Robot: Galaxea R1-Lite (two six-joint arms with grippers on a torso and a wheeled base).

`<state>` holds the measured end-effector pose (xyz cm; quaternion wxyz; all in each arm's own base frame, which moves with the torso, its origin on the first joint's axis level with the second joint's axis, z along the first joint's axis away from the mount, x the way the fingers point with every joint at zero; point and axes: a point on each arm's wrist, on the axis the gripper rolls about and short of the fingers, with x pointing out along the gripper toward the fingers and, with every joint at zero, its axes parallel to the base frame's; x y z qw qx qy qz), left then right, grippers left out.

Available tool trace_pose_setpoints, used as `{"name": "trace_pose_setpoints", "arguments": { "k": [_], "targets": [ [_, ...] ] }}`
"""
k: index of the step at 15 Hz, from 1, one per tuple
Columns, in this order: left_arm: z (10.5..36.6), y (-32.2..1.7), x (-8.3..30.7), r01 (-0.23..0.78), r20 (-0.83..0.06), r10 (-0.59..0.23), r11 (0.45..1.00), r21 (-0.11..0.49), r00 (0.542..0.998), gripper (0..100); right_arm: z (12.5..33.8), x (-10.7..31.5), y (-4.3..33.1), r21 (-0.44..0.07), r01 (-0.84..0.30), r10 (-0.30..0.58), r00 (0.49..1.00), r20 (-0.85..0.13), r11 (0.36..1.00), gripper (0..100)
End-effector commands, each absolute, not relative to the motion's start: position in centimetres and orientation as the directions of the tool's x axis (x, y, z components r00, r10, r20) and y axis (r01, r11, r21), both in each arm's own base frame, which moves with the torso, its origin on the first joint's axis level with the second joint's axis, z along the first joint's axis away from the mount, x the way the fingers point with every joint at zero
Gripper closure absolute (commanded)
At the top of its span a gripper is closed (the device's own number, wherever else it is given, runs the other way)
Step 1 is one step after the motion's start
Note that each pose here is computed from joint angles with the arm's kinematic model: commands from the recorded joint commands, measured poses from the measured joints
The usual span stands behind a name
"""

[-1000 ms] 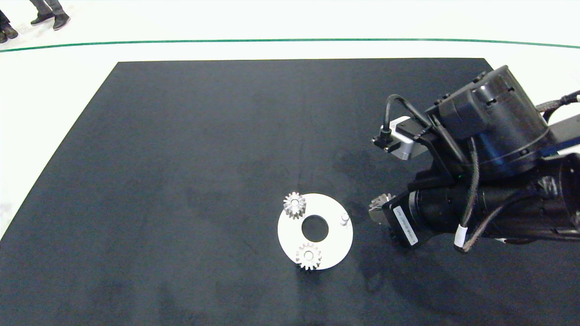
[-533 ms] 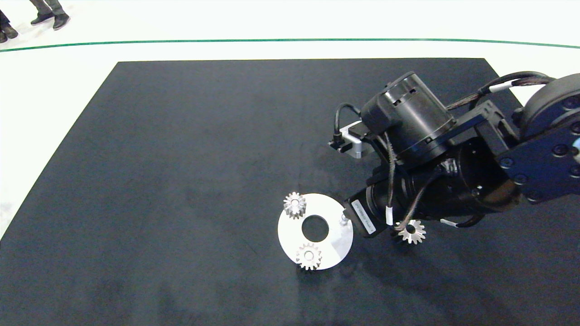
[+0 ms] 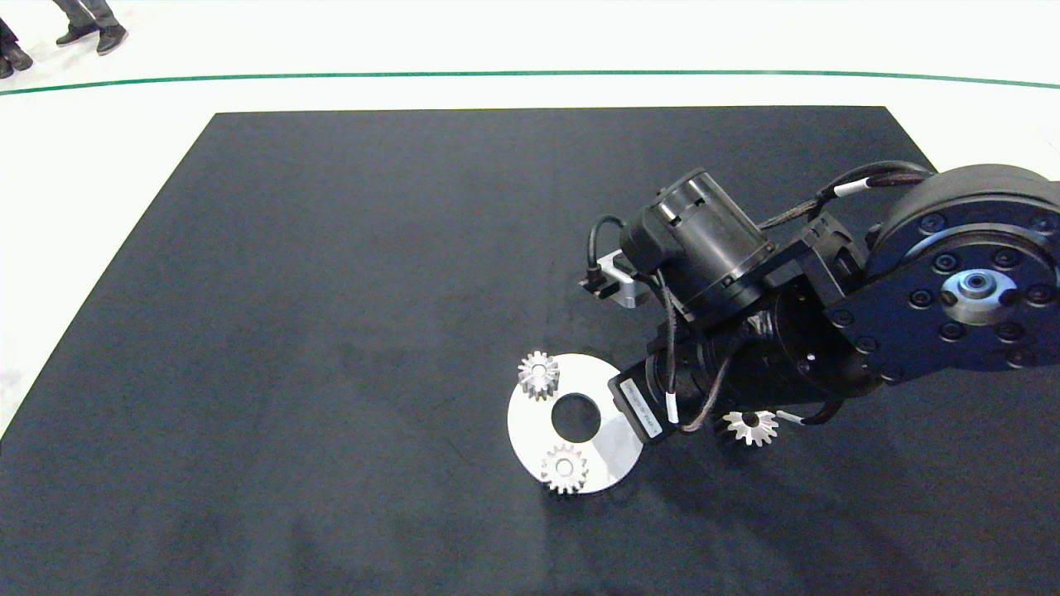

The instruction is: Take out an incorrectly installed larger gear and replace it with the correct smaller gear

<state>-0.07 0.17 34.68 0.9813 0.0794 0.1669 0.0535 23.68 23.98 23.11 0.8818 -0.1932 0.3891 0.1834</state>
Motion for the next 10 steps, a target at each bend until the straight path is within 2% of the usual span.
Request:
{"name": "trace_pose_setpoints", "arguments": {
  "k": [1,10],
  "targets": [
    [34.63,0.17,-0.08,-0.079,-0.324,0.133,0.981,0.175,0.937,0,22.83,23.98,24.31,-0.197,-0.469,0.168,0.628,-0.760,0.861,75],
    [34.61,0.17,-0.14,-0.078,-0.324,0.133,0.981,0.177,0.937,0,22.76,24.38,24.73,-0.181,-0.455,0.172,0.632,-0.756,0.872,75]
  ]
}}
